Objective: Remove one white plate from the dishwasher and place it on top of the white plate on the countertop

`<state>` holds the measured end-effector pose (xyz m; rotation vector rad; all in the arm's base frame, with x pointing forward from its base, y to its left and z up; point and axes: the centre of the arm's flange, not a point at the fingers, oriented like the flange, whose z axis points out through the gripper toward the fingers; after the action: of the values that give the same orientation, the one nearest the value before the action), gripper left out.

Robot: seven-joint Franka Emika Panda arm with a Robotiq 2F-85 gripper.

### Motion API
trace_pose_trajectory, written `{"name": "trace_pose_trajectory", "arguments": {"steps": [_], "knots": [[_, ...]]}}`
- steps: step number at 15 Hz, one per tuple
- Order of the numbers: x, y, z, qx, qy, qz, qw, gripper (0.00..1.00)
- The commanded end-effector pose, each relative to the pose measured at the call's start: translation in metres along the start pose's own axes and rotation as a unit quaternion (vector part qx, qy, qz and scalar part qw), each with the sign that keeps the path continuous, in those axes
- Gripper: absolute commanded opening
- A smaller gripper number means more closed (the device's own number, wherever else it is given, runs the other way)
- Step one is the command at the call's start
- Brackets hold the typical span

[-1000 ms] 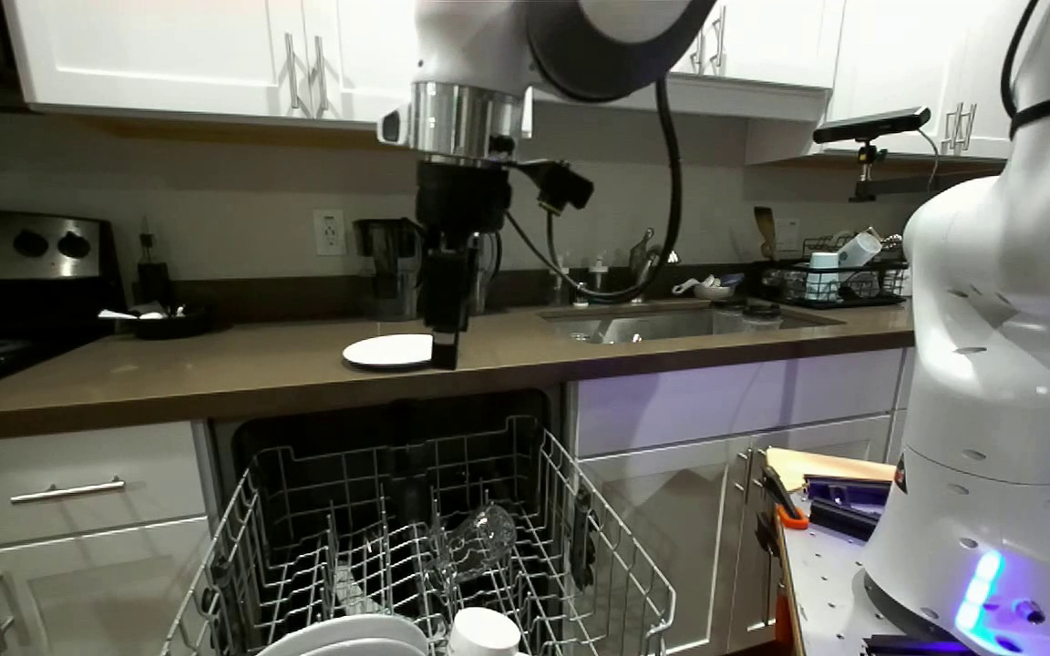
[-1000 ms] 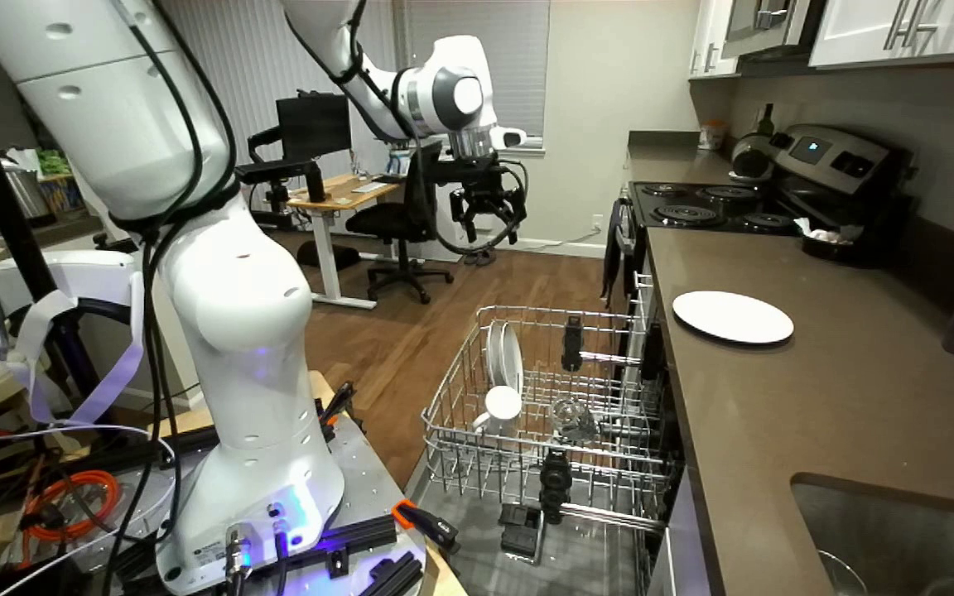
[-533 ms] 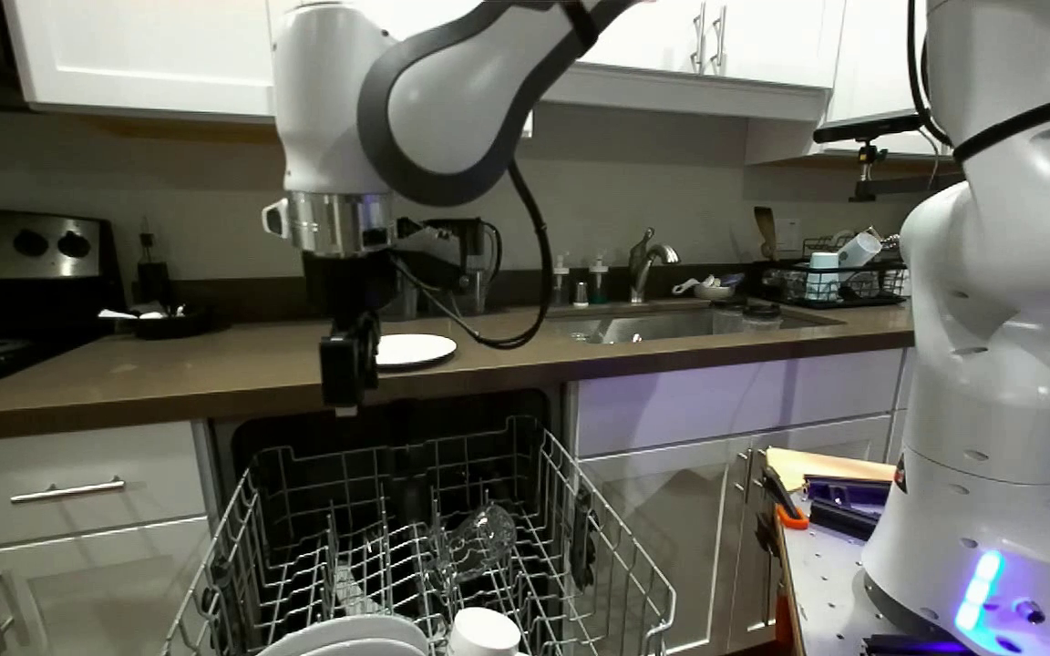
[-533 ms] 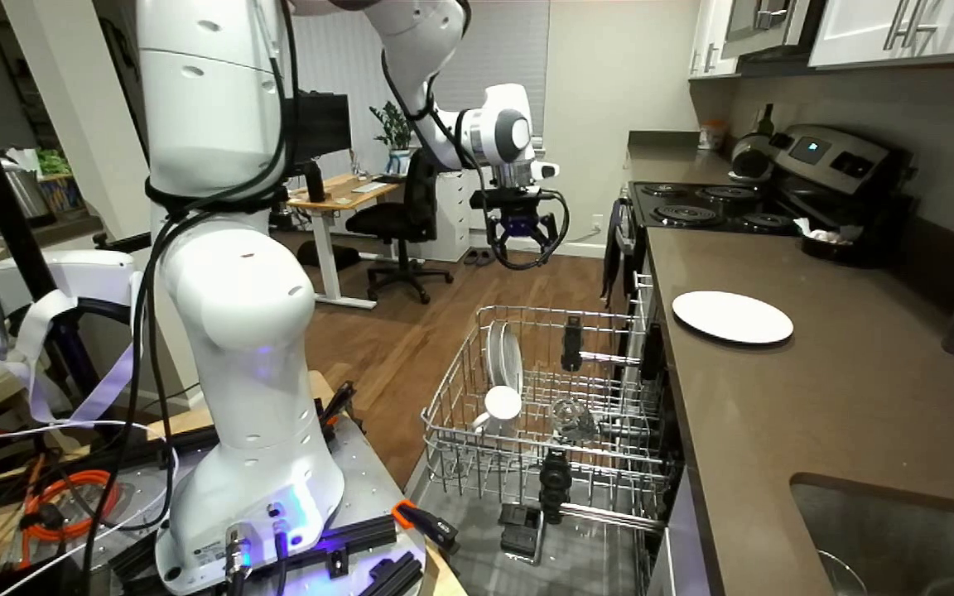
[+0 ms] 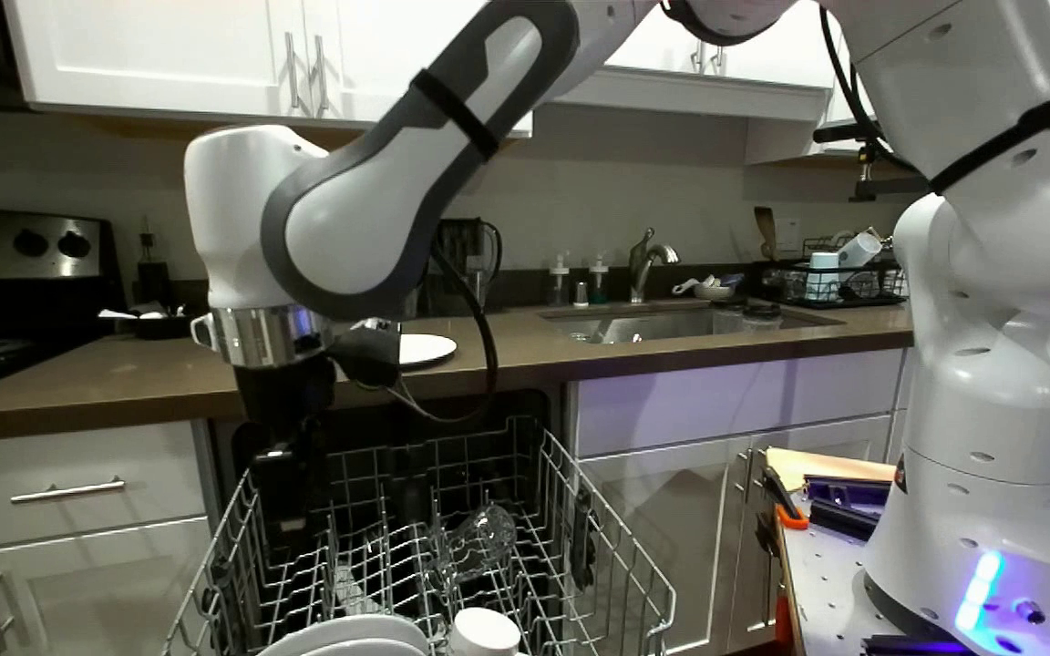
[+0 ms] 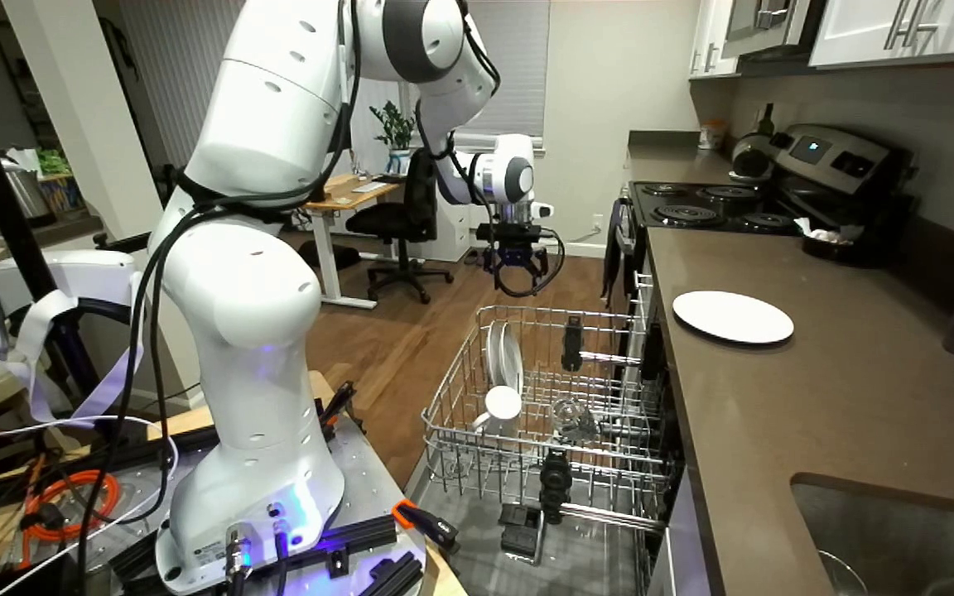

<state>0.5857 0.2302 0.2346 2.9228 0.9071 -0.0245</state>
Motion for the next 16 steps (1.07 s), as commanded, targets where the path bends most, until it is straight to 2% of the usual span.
{"name": "trace_pose_trajectory", "arguments": {"steps": [1,6,7,8,12,16], "knots": [[0.012,-0.001,0.029,0.026,-0.018,-0.024,0.9992,1.0],[0.009,0.003,0.06,0.041,-0.042,-0.032,0.9978,1.0],[0.009,0.001,0.049,0.048,-0.047,-0.035,0.9971,1.0],[0.002,-0.002,0.061,0.031,-0.039,-0.022,0.9985,1.0],[0.006,-0.002,0.055,0.037,-0.043,-0.027,0.998,1.0],[0.011,-0.001,0.064,0.034,-0.018,-0.033,0.9987,1.0]]}}
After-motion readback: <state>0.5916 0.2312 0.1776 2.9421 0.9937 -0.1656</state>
